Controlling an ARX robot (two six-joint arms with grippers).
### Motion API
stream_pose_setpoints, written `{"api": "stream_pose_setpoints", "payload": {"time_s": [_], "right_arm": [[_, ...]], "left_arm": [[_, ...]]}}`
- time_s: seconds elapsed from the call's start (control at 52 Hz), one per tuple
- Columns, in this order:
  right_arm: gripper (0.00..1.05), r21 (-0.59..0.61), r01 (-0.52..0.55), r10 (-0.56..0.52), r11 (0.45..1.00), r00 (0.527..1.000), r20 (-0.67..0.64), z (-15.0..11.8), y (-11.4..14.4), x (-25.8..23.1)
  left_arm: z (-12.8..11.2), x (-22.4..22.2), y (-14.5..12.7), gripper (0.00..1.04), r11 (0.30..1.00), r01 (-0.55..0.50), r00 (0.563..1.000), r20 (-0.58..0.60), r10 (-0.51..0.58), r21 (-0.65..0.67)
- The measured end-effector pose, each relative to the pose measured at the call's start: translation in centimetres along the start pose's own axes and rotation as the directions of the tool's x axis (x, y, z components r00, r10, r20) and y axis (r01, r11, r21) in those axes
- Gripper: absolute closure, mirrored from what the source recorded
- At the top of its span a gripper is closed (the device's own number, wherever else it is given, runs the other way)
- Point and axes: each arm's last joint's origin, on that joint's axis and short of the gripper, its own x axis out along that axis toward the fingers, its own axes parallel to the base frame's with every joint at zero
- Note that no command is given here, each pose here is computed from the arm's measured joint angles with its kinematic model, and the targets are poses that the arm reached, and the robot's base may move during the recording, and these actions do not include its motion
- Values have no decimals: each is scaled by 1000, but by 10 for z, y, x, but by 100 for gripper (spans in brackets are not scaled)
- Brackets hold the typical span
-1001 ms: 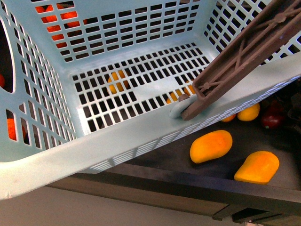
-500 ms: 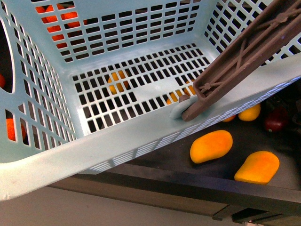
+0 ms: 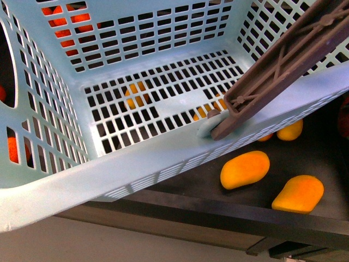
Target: Pick mango and avocado into basket
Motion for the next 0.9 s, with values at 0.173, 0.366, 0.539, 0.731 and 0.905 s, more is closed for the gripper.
{"api": "stream_pose_setpoints", "payload": {"time_s": [0.173,0.366,0.539,0.731,0.905], "right_arm": [[45,-7,-24,24,1000,996,88,1,-10,-50],[45,-114,-67,97,991,956,278,20,10,-126],[45,-206,-163,233,965,893,384,27,41,-189],[45,-267,-229,323,936,859,397,18,64,-217],[45,-363,-310,440,879,820,365,-8,101,-243]], "left_arm": [[0,0,0,101,1000,-1,1000,2,1,0],[0,0,0,101,1000,0,1000,0,0,0],[0,0,0,101,1000,-1,1000,3,1,0],[0,0,0,101,1000,-1,1000,2,1,0],[0,0,0,101,1000,-1,1000,1,1,0]]}}
